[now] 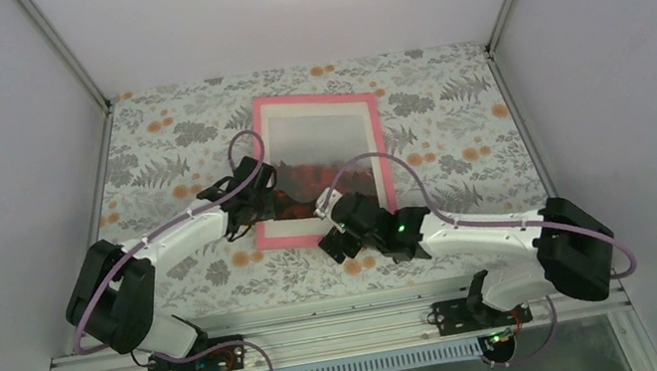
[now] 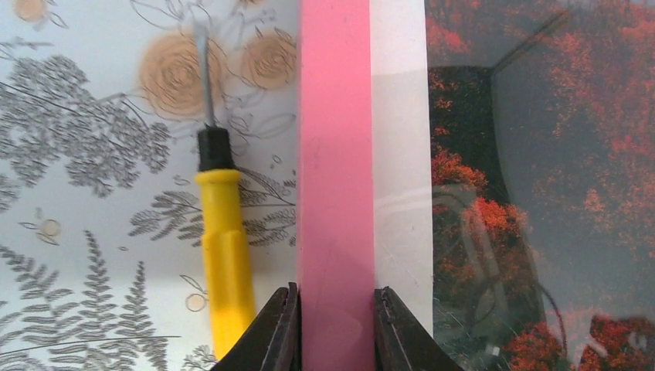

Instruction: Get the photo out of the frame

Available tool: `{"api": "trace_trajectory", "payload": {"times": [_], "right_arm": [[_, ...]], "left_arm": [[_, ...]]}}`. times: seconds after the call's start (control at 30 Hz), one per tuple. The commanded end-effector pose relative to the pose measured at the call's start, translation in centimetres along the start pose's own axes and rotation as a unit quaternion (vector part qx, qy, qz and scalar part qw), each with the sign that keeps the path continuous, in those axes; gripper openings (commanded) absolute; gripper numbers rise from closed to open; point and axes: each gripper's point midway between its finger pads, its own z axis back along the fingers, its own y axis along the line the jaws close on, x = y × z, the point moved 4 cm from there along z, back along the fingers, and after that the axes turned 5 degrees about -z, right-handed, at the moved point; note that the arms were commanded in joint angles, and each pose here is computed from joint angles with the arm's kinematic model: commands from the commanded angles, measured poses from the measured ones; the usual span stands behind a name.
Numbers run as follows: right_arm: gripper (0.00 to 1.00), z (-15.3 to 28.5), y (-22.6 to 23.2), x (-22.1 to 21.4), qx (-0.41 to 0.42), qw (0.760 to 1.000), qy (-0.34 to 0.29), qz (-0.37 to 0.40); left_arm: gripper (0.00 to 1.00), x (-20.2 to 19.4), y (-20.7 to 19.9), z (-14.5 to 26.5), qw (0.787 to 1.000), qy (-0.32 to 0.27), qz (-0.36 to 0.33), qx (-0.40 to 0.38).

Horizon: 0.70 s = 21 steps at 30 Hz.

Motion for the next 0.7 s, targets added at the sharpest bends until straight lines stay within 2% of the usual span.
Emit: {"api": "trace_trajectory", "payload": {"times": [0.0,0.17,0.37,0.67], "right_arm": [[1.0,0.2,1.8,0.8,-0.04,0.997,-0.01,0.063],[1.0,0.0,3.3,0.5,-0.092,0.988,-0.015,0.121],[0.99,-1.1,3.6,0.1,-0.181,0.967,-0.03,0.18],[0.88,-3.1,3.2,0.7,-0.274,0.934,-0.06,0.222]], "left_arm": [[0.02,4.0,0.1,3.0,0.997,-0.067,0.034,0.015],[0.02,5.7,-0.2,4.5,0.996,-0.088,0.028,0.01],[0.02,6.1,-0.3,5.4,0.995,-0.093,0.026,0.005],[0.02,6.0,-0.3,5.7,0.996,-0.091,0.023,0.001]]}}
